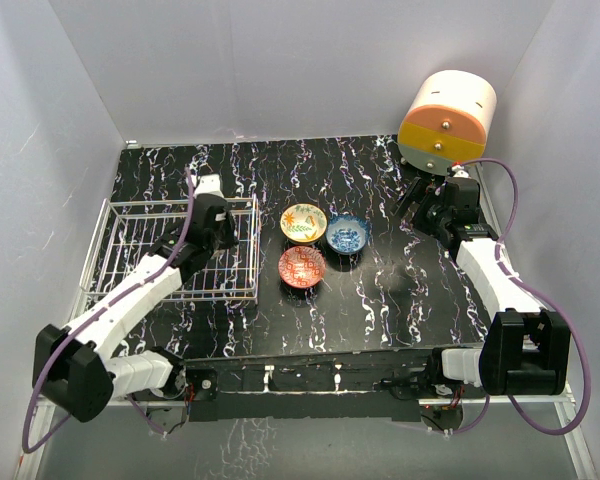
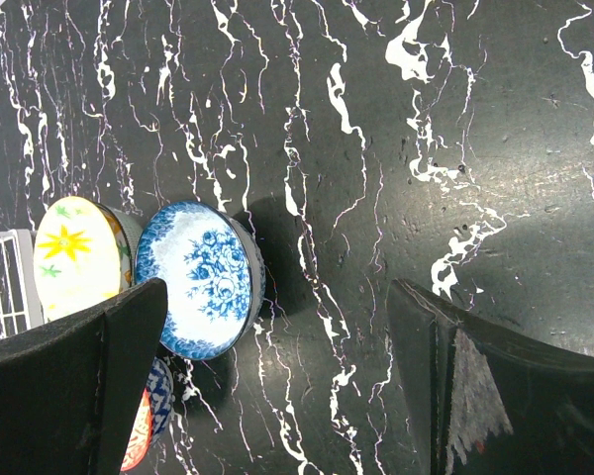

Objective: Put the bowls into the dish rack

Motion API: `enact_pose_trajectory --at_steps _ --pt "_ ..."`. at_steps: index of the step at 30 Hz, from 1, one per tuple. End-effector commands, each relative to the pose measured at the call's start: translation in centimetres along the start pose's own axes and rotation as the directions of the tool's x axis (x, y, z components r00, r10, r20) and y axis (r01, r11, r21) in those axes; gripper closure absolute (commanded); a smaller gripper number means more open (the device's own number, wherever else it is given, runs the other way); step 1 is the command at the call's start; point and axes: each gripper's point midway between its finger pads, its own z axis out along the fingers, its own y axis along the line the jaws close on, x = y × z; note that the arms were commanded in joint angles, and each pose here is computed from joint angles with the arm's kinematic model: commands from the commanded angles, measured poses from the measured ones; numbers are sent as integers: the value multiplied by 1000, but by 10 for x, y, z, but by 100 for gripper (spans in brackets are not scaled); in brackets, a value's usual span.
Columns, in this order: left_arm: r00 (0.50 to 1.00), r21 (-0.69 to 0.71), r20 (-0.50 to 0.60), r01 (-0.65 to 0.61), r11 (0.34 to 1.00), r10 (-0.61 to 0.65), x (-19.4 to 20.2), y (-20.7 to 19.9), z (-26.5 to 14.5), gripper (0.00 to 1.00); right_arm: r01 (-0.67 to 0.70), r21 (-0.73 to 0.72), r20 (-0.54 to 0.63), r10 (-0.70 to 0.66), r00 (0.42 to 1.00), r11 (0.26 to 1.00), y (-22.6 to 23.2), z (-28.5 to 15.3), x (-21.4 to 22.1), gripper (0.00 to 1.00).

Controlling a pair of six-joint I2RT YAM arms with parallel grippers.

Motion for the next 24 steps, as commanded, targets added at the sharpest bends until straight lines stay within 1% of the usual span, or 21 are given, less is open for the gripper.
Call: enact_pose_trajectory --at_steps 1,4,7,10,13,16,19,23,24 --pt "975 175 169 114 978 -143 -61 -35 -22 100 21 -14 78 -20 997 1000 9 -8 -23 5" --pt "961 271 167 169 948 -219 -64 -46 -18 100 21 -16 82 -19 996 1000 10 -10 -25 5" --pt "940 374 163 222 901 -299 -66 -50 -16 100 23 -12 88 -22 996 1000 11 -12 -27 6" --pt "908 472 132 296 830 -399 -70 -42 -15 100 21 -13 89 -19 996 1000 11 -13 -28 6" --pt "869 537 110 357 764 -483 -72 -25 -14 100 18 -16 85 -17 996 1000 12 -13 -27 6" --pt "844 592 95 378 711 -528 -72 -16 -16 100 15 -21 80 -14 997 1000 13 -12 -26 6" --pt "823 651 72 390 652 -564 -70 -16 -18 100 13 -17 82 -12 997 1000 12 -13 -27 7" --pt "792 728 28 403 555 -610 -69 -21 -19 100 16 -3 87 -16 996 1000 10 -15 -28 7" --pt "783 753 33 389 530 -621 -73 -22 -23 100 16 2 89 -17 996 1000 9 -15 -28 7"
